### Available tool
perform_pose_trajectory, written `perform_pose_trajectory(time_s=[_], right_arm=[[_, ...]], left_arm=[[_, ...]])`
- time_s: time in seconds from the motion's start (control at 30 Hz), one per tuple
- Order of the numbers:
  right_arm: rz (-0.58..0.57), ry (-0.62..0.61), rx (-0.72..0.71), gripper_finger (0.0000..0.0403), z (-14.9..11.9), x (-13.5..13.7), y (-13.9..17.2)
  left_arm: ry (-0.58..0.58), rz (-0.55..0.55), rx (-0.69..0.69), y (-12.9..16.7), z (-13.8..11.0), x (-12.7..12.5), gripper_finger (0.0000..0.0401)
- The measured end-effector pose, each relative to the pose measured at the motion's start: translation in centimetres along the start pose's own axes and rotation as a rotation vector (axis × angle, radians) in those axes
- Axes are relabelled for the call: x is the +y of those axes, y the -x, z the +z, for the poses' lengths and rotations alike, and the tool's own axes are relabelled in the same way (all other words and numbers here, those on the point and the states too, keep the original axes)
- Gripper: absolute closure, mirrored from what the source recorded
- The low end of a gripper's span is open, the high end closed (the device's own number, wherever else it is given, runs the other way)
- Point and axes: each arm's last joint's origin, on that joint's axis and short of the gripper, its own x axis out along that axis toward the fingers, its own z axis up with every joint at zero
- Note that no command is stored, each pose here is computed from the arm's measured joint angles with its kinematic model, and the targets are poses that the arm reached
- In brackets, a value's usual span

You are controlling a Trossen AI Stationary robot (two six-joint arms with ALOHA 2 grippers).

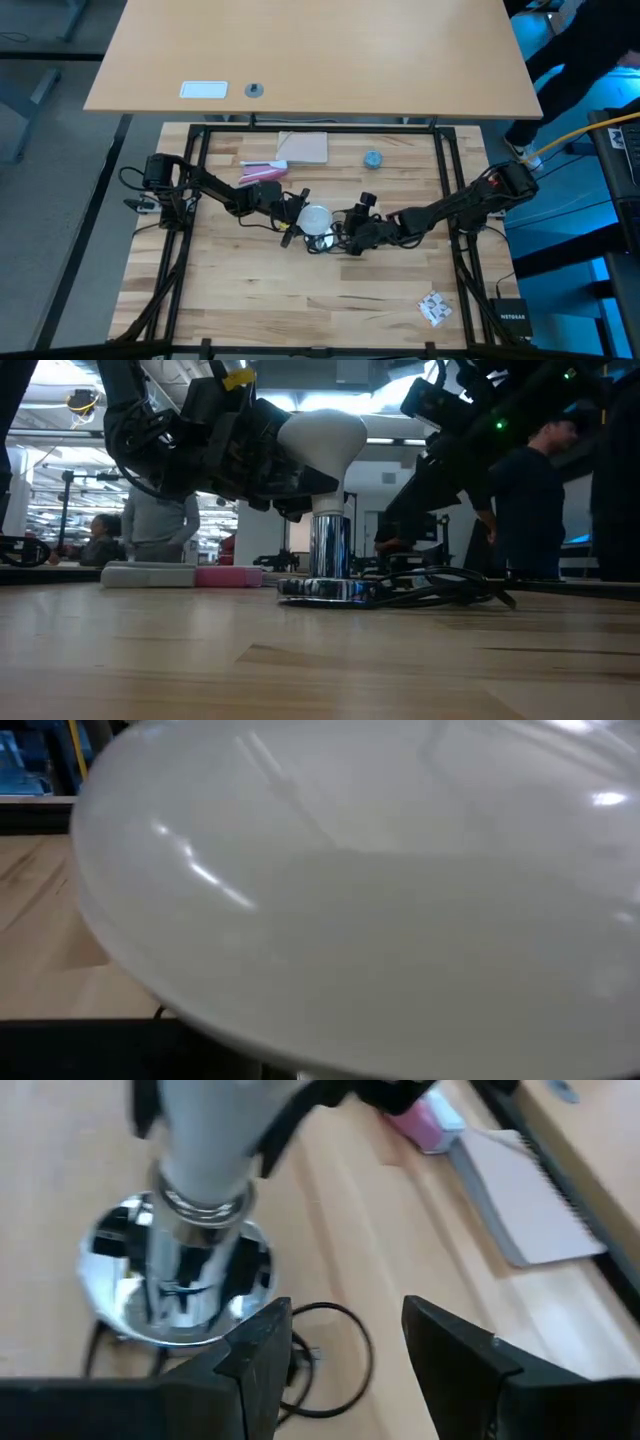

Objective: Screw lightbulb
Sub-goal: Insert the white lightbulb into the desk lamp

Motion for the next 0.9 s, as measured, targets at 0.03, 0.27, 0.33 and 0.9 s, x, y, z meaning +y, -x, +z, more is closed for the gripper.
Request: perform_pose_trajectory(time_s=[0.03, 0.27, 0.33, 0.9], right_arm=[[0.016, -0.003, -0.001, 0.0205, 0.0, 0.1, 0.0], [0.094, -0.027, -0.057, 0.0205, 0.6, 0.9, 0.4], [0.110, -0.018, -0.065, 0.0205, 0.5, 1.4, 0.7], [0.129, -0.212, -0.124, 0.0205, -1.7, 7.0, 0.2]], left_arm=[[0.000, 0.000, 0.000, 0.0, 0.0, 0.0, 0.0237], [-0.001, 0.004, 0.000, 0.0, 0.0, 0.0, 0.0237], [-0.002, 0.005, 0.000, 0.0, 0.0, 0.0, 0.0237], [0.007, 0.007, -0.001, 0.0, 0.0, 0.0, 0.0237]])
